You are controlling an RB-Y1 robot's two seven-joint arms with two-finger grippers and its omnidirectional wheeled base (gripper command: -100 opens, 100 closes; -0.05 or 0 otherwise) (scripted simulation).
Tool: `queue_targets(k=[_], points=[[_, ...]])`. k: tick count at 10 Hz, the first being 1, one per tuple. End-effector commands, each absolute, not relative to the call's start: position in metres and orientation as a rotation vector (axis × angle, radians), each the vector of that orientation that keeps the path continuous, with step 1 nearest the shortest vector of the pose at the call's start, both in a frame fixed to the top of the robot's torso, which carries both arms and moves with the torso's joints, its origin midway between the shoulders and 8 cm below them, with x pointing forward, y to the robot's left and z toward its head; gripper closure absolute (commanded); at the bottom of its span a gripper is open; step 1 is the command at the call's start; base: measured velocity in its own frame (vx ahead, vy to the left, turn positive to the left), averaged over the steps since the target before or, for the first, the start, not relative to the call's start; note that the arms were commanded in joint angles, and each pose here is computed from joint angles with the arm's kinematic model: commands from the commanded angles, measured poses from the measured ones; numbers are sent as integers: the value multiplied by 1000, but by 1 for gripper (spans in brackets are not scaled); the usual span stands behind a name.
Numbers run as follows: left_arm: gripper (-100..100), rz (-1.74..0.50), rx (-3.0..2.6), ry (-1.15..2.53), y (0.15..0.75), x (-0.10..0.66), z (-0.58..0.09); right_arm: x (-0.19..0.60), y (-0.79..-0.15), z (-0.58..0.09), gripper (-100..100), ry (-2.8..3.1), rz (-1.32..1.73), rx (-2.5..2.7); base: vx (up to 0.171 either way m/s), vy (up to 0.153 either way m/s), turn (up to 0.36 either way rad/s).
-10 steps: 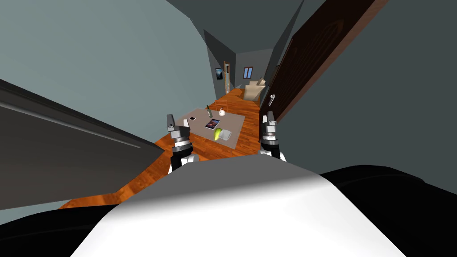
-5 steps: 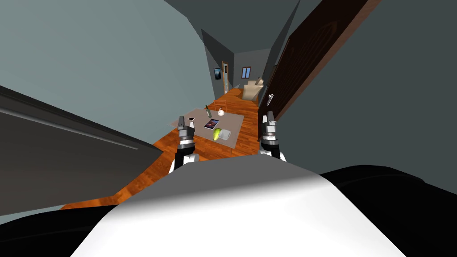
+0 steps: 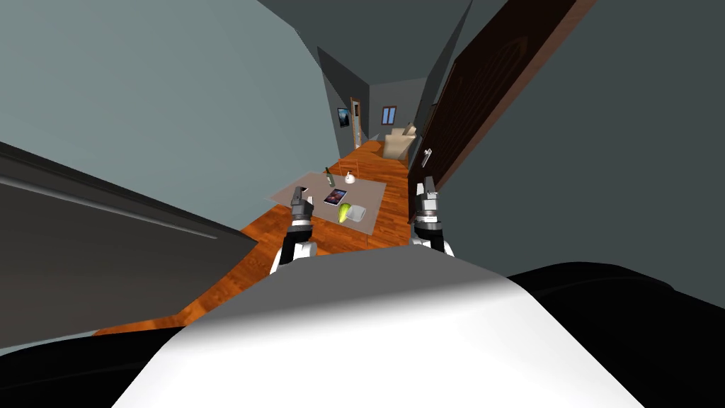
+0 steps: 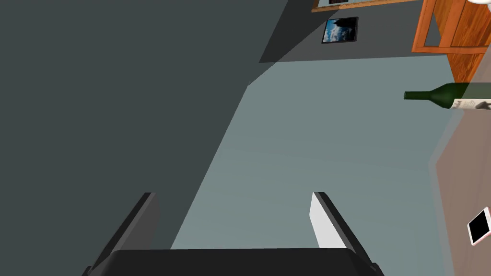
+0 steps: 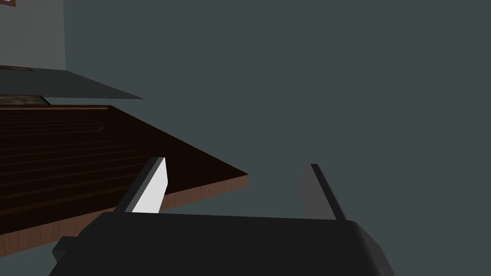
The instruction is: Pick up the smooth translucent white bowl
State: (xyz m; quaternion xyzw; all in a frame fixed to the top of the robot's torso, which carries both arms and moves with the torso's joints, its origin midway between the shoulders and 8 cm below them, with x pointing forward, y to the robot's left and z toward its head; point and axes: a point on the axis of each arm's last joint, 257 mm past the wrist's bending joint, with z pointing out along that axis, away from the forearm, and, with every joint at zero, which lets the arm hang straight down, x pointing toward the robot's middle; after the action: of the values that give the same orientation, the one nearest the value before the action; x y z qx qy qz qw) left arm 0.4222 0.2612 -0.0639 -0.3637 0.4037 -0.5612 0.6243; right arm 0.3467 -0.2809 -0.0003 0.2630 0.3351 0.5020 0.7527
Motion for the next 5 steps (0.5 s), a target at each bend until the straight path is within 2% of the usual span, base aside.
queue_targets(k=[1,5], points=[[-100,-1276,-853,953,263,427,-70,347,-281,0,0,732,1096,574,-9,7,-24],[-100,-1237,-909,1042,261,444,-99,347,-281,0,0,732,1096,574,-10,10,-28]])
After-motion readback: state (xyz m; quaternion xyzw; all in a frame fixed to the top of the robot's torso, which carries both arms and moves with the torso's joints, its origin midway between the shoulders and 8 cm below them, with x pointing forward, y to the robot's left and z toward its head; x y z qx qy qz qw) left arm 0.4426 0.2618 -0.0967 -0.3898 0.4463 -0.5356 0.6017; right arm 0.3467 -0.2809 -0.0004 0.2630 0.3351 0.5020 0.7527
